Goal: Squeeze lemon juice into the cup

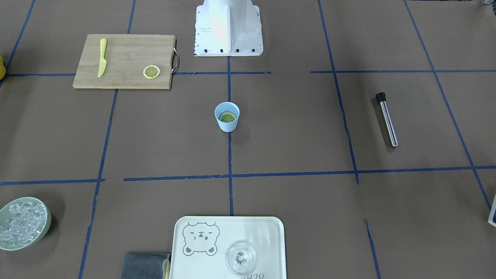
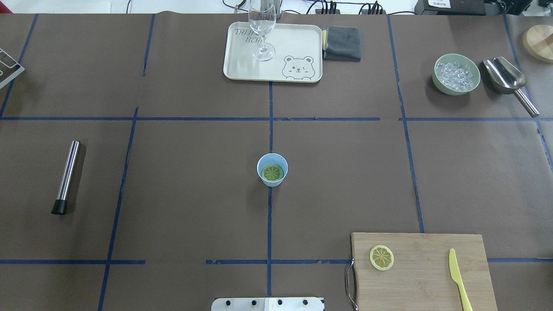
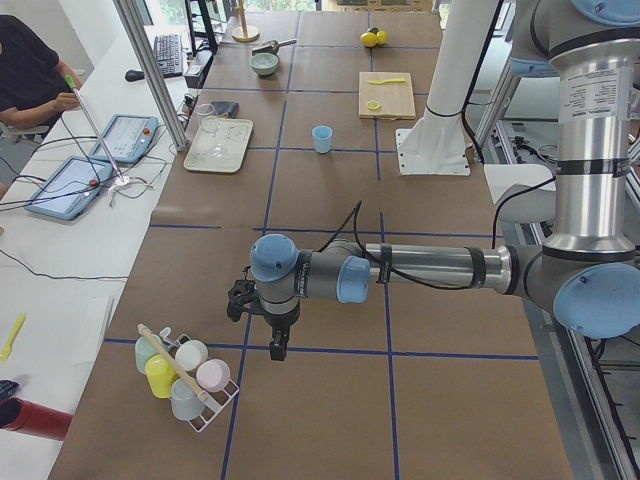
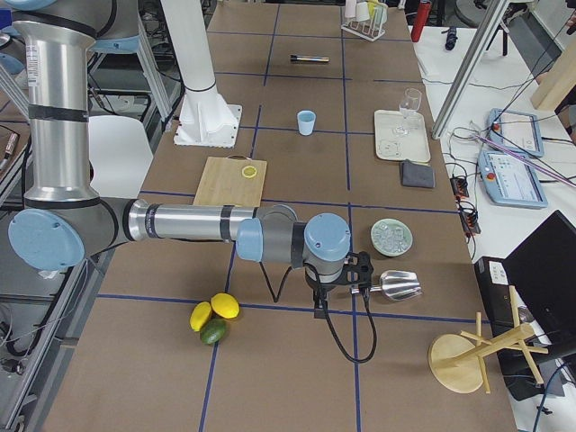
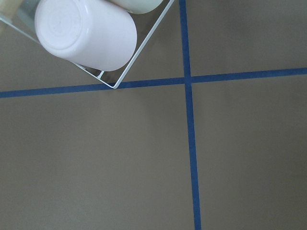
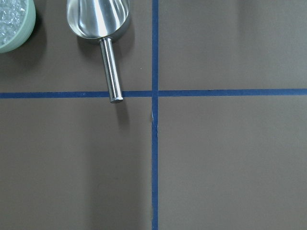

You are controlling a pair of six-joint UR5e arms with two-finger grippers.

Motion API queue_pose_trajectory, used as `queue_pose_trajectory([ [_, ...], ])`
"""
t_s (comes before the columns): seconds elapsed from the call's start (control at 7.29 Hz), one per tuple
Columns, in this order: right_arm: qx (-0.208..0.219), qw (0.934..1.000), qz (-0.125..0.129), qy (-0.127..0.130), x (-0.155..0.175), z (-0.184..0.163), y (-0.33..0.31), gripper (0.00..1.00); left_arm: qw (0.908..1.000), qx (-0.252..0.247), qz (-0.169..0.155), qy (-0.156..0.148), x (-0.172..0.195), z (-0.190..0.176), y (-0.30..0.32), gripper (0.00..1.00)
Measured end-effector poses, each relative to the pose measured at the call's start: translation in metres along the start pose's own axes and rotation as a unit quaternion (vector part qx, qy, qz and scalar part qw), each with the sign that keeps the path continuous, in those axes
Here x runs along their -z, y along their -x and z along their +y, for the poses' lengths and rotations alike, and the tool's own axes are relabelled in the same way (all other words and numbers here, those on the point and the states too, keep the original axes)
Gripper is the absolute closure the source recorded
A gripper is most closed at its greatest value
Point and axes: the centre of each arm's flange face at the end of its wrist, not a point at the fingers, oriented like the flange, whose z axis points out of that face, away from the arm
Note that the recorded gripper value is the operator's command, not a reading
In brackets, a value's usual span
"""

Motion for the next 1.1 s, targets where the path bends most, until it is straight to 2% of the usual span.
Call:
queue_pose_trajectory([
  [1.1,-0.001,1.0,-0.001,-0.002,0.0017,-0.001,0.0,0.0,1.0,-0.001,0.0,0.0,-0.0014,-0.0008,0.0004,0.0],
])
